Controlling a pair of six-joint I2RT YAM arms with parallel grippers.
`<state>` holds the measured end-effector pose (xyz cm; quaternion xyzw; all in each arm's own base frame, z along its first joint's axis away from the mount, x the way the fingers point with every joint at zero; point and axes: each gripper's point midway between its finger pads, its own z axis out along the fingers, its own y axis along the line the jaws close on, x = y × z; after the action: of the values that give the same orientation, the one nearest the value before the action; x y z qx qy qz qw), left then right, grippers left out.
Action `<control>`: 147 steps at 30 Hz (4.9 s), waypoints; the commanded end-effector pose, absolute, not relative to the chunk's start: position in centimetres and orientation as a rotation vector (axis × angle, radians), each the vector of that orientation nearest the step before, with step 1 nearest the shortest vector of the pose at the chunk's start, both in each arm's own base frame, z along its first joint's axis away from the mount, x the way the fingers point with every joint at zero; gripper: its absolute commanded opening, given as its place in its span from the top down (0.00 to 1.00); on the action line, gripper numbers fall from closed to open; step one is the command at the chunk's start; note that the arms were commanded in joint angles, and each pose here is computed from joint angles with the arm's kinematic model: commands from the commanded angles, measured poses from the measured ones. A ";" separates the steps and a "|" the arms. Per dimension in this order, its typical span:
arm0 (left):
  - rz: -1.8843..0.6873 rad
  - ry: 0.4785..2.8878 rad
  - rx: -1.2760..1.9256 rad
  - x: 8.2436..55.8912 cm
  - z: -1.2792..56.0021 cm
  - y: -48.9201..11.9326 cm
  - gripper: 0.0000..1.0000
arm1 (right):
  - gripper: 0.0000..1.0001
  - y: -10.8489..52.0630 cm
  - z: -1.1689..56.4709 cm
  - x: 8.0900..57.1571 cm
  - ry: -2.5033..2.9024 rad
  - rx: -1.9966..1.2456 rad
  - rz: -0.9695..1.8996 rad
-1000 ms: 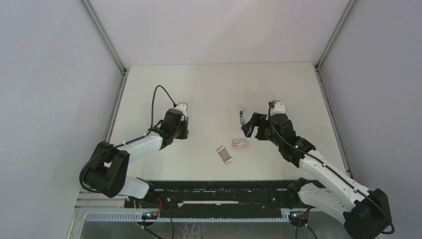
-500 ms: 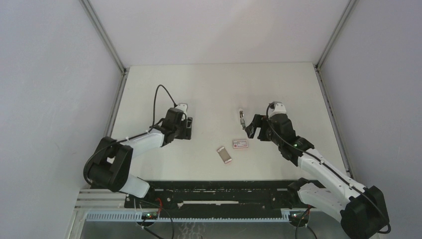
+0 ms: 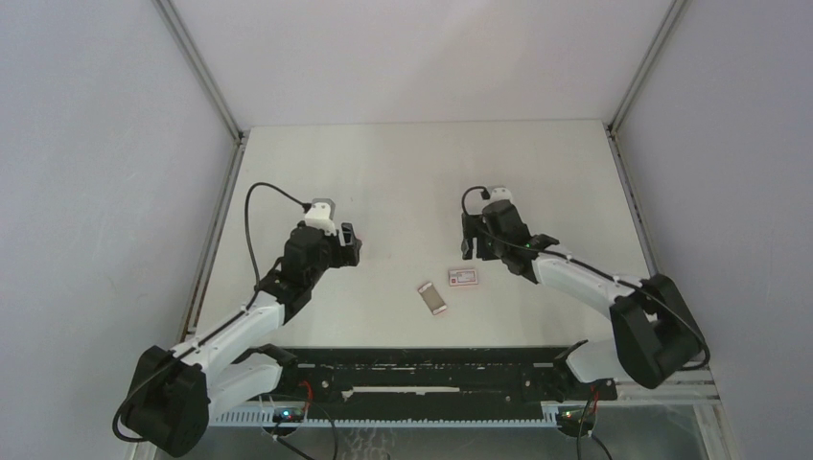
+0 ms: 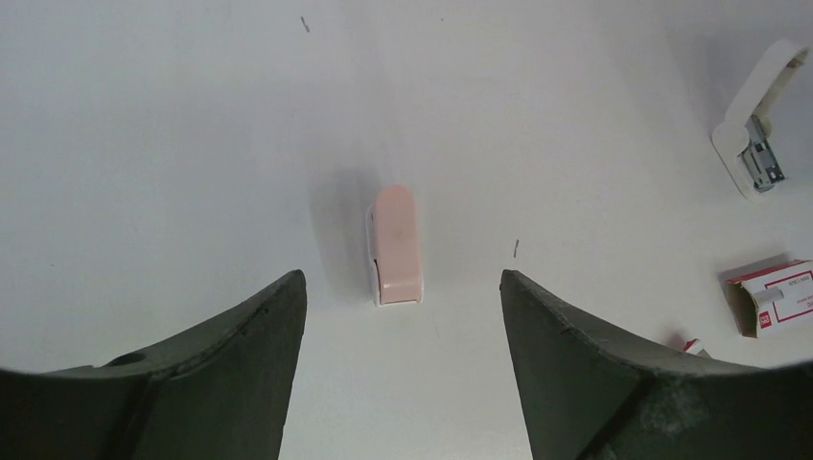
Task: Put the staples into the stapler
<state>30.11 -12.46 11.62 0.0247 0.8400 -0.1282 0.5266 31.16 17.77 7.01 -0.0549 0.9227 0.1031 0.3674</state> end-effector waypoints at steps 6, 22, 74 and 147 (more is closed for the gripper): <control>-0.344 1.972 0.026 30.1 12.1 -12.6 0.22 | 0.41 18.7 6.0 35.9 2.346 -0.200 0.128; -0.350 1.981 0.034 30.1 11.9 -12.7 0.22 | 0.75 18.7 3.0 37.2 2.406 -0.226 0.105; -0.945 2.008 0.154 28.1 12.6 -21.6 0.21 | 0.54 32.8 9.5 27.6 2.180 -0.609 0.724; -0.775 1.887 0.829 27.6 11.9 -27.3 0.23 | 0.43 24.5 14.5 24.0 2.111 -0.394 0.809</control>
<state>26.53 -25.99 11.29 0.2670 0.7938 -0.3181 0.4443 24.75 25.59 12.95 -0.1368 0.8545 0.3120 0.3921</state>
